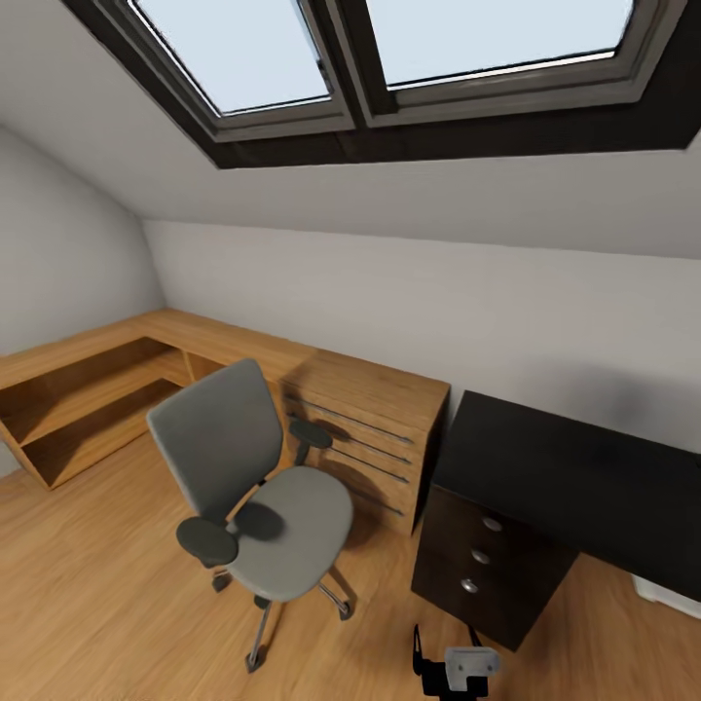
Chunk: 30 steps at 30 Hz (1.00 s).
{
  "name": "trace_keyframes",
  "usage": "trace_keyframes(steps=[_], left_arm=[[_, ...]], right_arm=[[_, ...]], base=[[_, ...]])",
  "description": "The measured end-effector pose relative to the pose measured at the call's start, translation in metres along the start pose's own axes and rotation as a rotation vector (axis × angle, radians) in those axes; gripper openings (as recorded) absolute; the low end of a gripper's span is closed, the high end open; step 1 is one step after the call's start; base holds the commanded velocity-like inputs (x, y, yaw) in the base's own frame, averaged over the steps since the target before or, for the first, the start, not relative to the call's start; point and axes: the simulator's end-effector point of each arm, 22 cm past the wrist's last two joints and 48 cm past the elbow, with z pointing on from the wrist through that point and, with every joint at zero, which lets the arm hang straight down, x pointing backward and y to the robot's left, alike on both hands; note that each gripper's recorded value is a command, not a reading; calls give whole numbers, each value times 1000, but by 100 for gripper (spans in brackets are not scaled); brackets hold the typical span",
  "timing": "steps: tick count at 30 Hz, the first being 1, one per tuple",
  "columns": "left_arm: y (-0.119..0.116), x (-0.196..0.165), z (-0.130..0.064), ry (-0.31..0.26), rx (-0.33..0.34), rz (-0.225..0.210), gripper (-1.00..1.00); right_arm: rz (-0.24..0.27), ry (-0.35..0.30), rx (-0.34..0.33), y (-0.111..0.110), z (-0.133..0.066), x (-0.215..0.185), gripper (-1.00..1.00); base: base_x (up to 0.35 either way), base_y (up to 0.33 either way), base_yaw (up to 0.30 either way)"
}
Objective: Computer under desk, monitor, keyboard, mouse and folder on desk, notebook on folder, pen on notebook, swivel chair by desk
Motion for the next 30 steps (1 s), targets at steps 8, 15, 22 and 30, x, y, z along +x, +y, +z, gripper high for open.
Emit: trace_keyframes(steps=[8, 15, 22, 30], left_arm=[[0, 0, 0, 1, 1, 0, 100], [0, 0, 0, 2, 0, 0, 100], [0, -1, 0, -1, 1, -1, 100], [-1, -2, 0, -6, 2, -2, 100]], right_arm=[[0, 0, 4, -2, 0, 0, 100], [0, -1, 4, -2, 1, 0, 100], [-1, -7, 2, -1, 0, -2, 100], [-4, -12, -1, -1, 1, -4, 100]], base=[[-11, 1, 260], [-189, 83, 278], [-107, 71, 279], [-5, 3, 280]])
